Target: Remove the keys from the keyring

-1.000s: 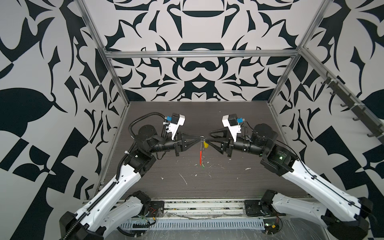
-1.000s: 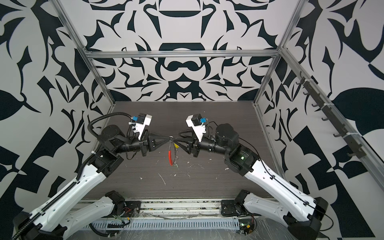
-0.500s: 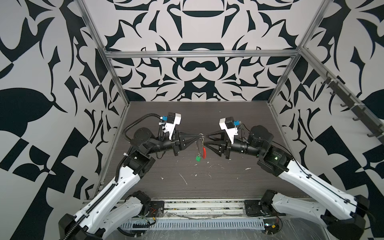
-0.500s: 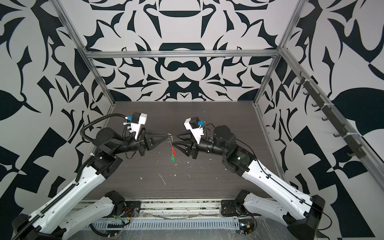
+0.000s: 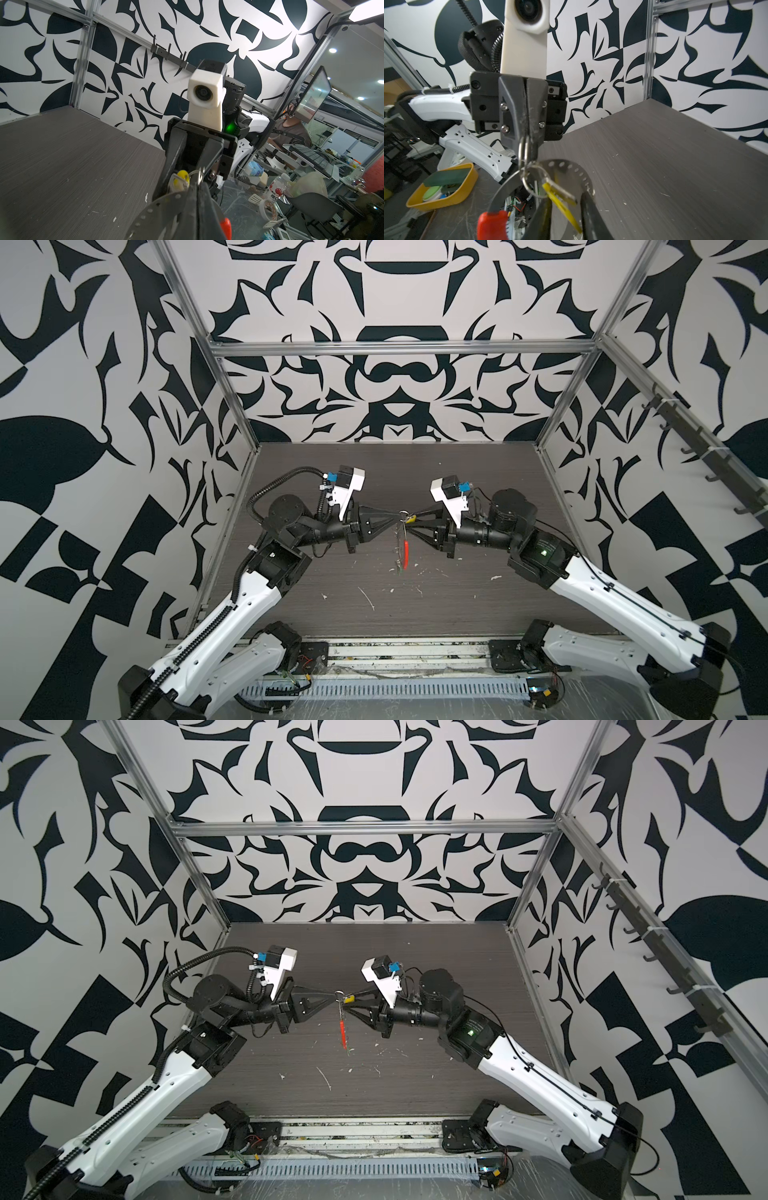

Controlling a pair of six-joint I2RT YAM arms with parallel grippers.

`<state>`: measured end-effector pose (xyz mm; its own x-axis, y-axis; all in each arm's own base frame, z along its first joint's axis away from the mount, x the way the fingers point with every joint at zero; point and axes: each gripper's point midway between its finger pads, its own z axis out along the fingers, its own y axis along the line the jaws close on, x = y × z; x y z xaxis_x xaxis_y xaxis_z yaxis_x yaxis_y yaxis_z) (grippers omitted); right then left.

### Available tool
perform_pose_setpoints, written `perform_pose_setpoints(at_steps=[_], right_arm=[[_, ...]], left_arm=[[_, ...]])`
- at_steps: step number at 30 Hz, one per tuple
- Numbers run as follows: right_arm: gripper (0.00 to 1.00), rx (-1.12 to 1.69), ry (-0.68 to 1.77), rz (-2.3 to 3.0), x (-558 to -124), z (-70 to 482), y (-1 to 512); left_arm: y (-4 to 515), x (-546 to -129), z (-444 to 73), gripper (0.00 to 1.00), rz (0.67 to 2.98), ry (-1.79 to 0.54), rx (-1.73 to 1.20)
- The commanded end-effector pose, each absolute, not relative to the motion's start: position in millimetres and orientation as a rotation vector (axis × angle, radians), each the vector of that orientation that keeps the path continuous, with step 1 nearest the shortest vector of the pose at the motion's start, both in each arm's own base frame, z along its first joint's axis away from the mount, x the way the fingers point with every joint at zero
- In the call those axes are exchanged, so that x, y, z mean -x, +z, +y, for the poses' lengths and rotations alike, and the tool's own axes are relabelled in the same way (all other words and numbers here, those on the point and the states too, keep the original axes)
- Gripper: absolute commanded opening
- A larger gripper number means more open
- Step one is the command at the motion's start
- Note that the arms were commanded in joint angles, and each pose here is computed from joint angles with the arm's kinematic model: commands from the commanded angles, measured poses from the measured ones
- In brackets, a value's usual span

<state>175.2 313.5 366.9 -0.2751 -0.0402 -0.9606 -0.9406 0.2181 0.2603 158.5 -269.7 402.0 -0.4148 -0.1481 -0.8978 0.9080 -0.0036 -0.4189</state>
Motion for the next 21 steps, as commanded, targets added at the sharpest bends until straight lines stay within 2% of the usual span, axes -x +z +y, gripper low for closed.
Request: perform_pose_setpoints(at_steps=[1,9,21], right_arm=[[0.19,0.974,1.228,1.442,-166.2,311.9,398.7],[0.00,0.976,1.233,1.451,-164.2,310.9,396.0],[0.00,1.043,1.266,1.502,-157.4,320.8,379.5]], left_arm=[[407.8,-158.9,-266.3,0.00,1.380,-1.539,-0.815],[412.8,-163.4,-263.4,0.00,1.367,-1.512,-0.776],[425.3,-170.5,-259.9,0.00,1.305,-1.520,-0.699]])
